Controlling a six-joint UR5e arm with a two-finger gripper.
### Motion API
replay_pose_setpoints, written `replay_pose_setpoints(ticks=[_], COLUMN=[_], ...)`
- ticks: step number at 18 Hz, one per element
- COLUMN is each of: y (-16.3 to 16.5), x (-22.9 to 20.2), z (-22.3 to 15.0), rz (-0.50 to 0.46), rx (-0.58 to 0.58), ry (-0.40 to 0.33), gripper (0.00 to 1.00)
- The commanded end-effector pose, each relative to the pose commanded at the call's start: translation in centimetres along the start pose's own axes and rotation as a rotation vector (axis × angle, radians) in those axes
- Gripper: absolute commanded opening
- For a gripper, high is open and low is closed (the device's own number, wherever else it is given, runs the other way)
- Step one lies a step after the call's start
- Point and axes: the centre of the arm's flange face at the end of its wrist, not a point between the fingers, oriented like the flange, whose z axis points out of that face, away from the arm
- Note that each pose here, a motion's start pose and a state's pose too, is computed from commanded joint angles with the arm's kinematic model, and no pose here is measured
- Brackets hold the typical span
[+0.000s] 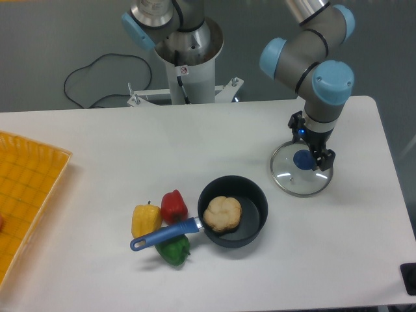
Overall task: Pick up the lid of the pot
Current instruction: 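Close the gripper around the blue knob of the glass lid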
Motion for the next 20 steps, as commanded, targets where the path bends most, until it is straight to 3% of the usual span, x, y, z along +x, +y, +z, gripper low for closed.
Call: replay_pose_setpoints(ticks=[20], y=[0.5], x=[0.1], z=[3.2], rz=[-0.012], rx=[0.003], ry=[0.009], gripper=[1.00])
